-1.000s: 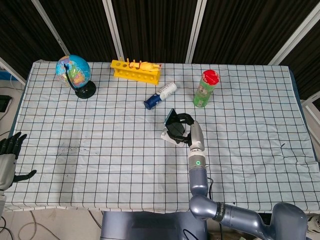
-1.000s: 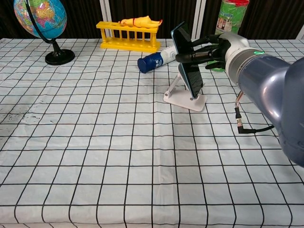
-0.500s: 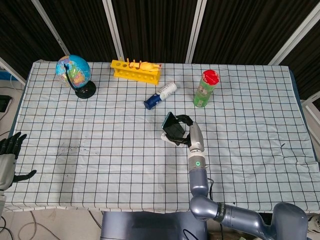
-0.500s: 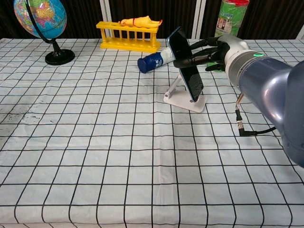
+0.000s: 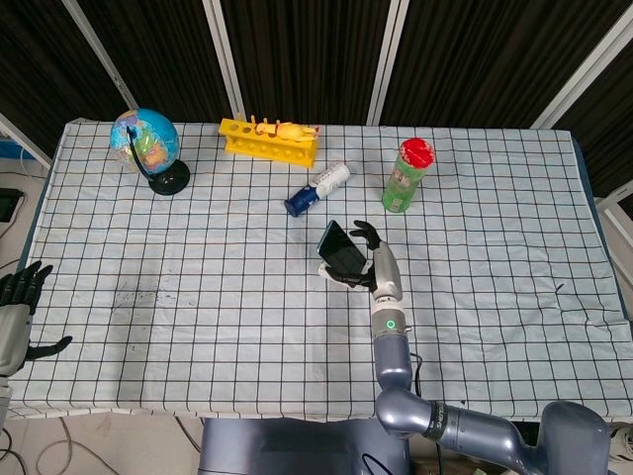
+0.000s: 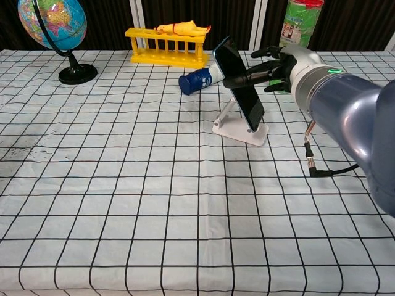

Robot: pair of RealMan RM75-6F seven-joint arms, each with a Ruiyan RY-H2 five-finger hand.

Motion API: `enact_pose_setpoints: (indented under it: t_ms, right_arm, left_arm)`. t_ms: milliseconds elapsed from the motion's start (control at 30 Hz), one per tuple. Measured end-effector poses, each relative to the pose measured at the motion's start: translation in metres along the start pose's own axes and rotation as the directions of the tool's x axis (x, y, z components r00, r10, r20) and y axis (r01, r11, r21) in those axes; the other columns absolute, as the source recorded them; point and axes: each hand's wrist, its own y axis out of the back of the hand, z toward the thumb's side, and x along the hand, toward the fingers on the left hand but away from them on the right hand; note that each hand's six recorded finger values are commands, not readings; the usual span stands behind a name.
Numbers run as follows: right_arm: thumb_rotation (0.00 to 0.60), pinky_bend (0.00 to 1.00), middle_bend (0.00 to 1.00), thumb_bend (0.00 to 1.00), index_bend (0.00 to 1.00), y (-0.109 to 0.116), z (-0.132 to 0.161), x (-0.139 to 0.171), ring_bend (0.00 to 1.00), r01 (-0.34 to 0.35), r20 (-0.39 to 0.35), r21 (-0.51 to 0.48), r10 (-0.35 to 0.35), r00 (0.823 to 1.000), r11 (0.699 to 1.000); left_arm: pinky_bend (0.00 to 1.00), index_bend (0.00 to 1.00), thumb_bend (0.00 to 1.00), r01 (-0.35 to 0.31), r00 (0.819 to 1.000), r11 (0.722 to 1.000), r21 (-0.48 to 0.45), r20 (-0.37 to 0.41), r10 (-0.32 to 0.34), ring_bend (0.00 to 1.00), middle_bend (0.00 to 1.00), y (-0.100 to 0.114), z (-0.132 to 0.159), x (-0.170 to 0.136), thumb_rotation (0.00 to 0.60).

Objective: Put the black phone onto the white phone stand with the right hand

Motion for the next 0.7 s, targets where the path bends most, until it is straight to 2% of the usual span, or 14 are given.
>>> enact_pose_setpoints:
  t_ms: [133,400,567,700]
  right_arm:
    - [0.6,0.16,0.11,0.1,0.1,0.0,0.002,0.002,0.06,-0.008,-0.009,0.007,0.008,1.0,1.0]
    - [0.6,0.16,0.08,0.1,0.09,0.022,0.005,0.011,0.05,0.019,-0.057,0.046,-0.016,0.998,0.999]
    - [0.6,0.16,0.08,0.1,0.09,0.053,-0.001,0.018,0.04,0.069,-0.081,0.092,-0.062,0.995,0.993]
    - [0.6,0.16,0.06,0.1,0.09,0.09,-0.01,0.026,0.03,0.13,-0.094,0.148,-0.116,0.989,0.98]
  left_arm:
    - [0.0,0.0,0.0,0.0,1.0,1.0,0.0,-0.001,0.0,0.0,0.0,0.0,0.0,0.0,0.6]
    - [0.0,0.0,0.0,-0.003,1.0,1.0,0.003,-0.001,0.003,0.0,0.0,0.0,-0.001,0.0,0.6]
    - [0.0,0.0,0.0,-0.006,1.0,1.0,0.007,0.0,0.006,0.0,0.0,0.001,-0.001,0.0,0.6]
    - [0.0,0.0,0.0,-0.012,1.0,1.0,0.009,-0.001,0.012,0.0,0.0,0.001,-0.001,-0.001,0.6]
